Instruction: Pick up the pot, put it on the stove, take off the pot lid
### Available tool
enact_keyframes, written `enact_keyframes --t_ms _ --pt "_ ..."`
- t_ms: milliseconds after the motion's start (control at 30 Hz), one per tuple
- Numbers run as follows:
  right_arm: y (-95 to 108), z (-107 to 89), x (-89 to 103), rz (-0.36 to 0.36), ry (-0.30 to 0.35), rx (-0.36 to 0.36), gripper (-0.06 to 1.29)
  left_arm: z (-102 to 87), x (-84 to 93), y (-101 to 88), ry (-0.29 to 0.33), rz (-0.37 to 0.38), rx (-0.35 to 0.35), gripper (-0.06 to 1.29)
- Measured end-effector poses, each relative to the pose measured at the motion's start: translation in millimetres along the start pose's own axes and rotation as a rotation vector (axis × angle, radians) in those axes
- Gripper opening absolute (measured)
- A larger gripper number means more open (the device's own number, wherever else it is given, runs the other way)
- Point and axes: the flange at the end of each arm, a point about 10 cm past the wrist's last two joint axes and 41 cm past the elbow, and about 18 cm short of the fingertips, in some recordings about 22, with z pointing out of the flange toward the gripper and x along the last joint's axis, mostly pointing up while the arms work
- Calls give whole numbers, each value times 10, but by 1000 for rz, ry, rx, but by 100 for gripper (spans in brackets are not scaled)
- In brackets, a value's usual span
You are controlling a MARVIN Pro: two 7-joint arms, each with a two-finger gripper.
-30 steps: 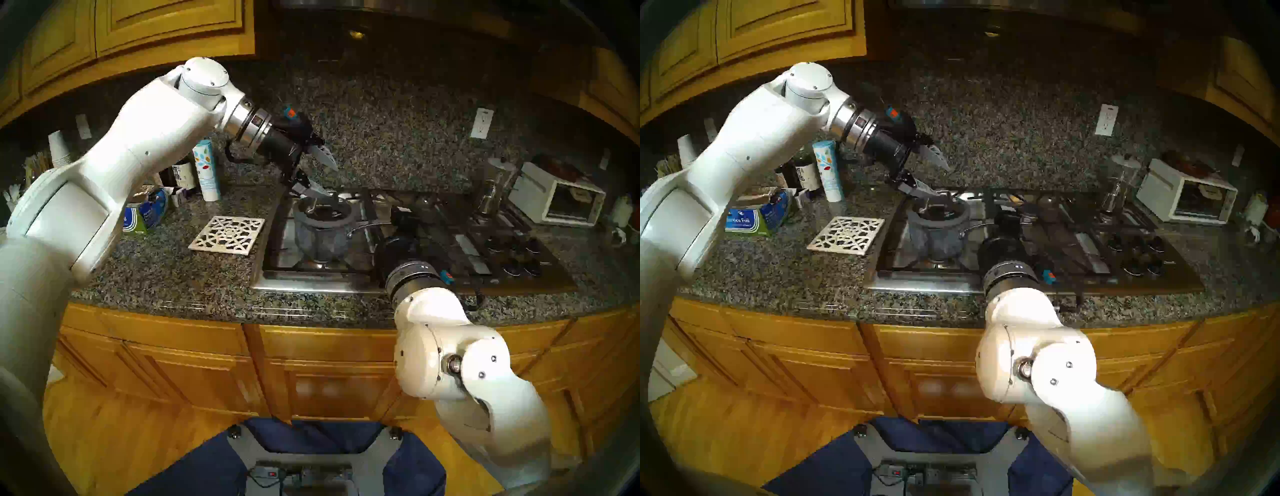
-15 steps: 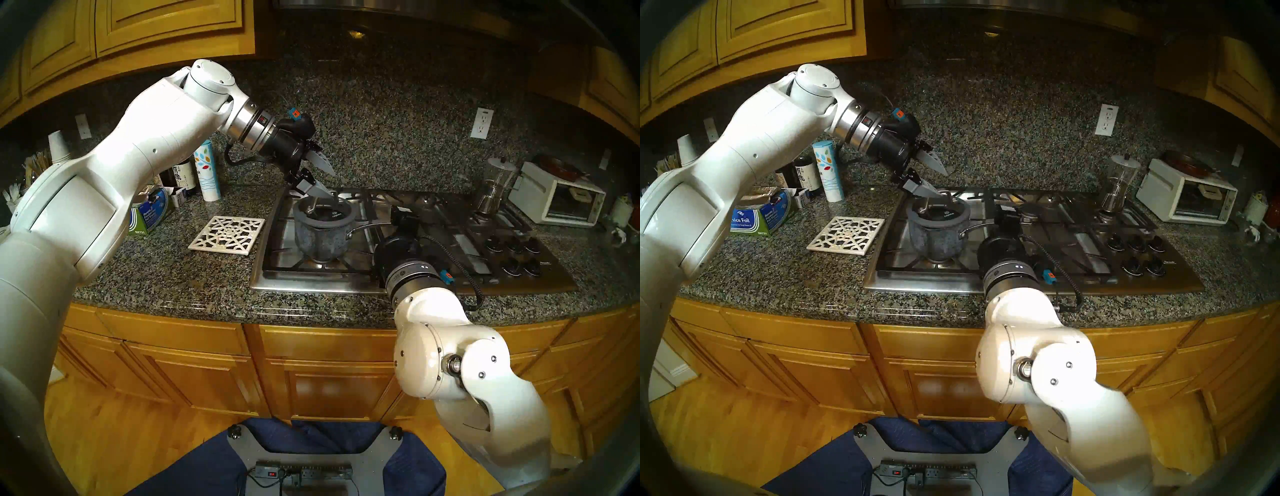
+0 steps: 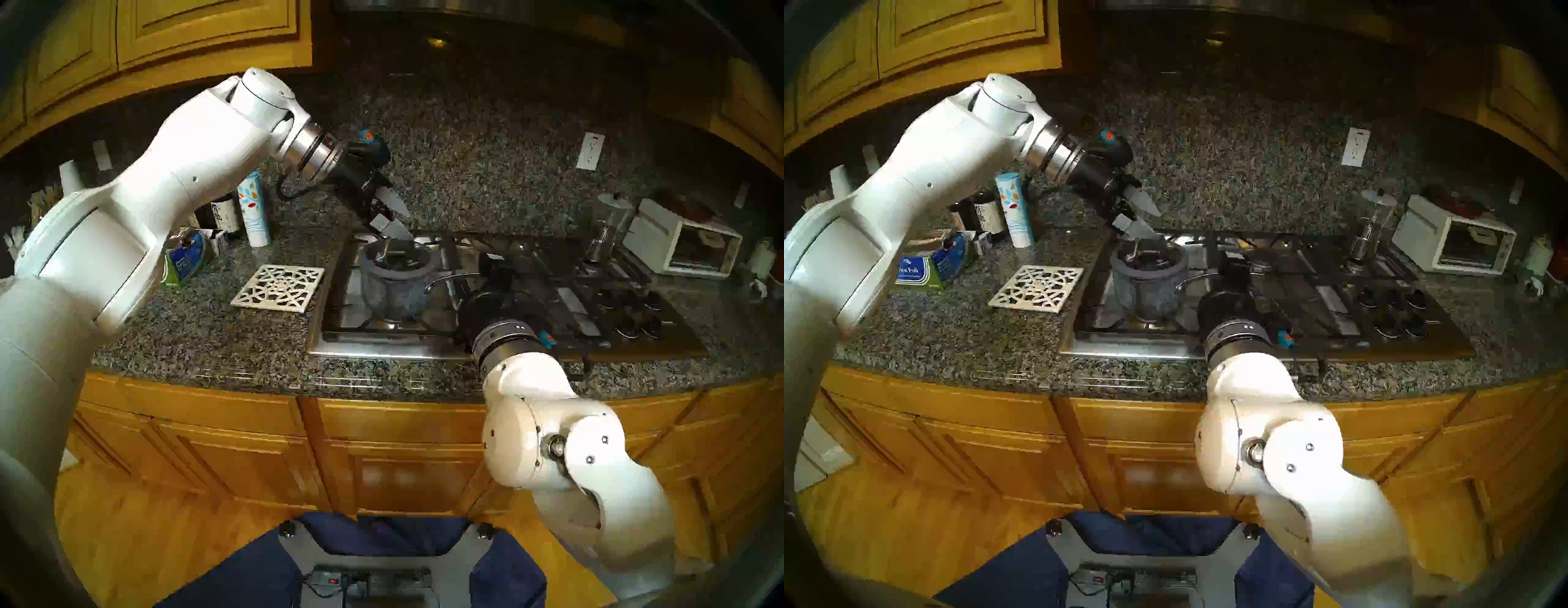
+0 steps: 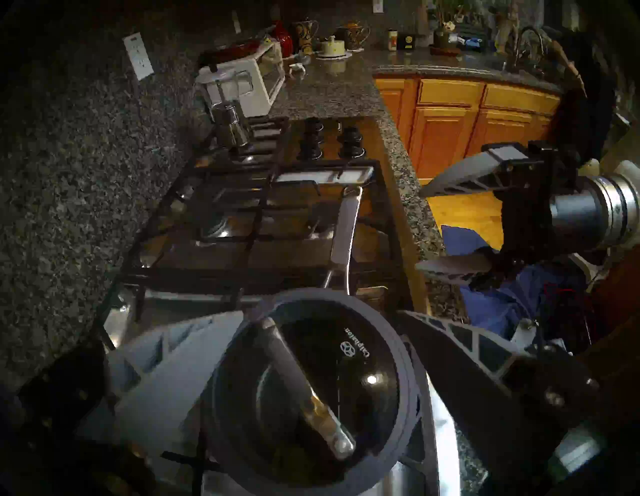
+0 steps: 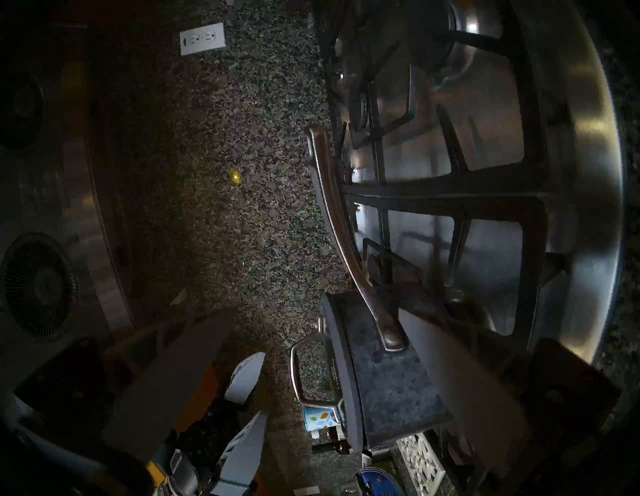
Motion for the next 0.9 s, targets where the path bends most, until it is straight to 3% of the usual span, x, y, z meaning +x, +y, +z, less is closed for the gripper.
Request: enact_keyframes --t_ms 400,900 --pt "0 0 0 0 0 0 124 26 54 2 -9 -11 25 123" --pt "0 0 0 0 0 0 124 75 -92 -128 -72 -124 109 123"
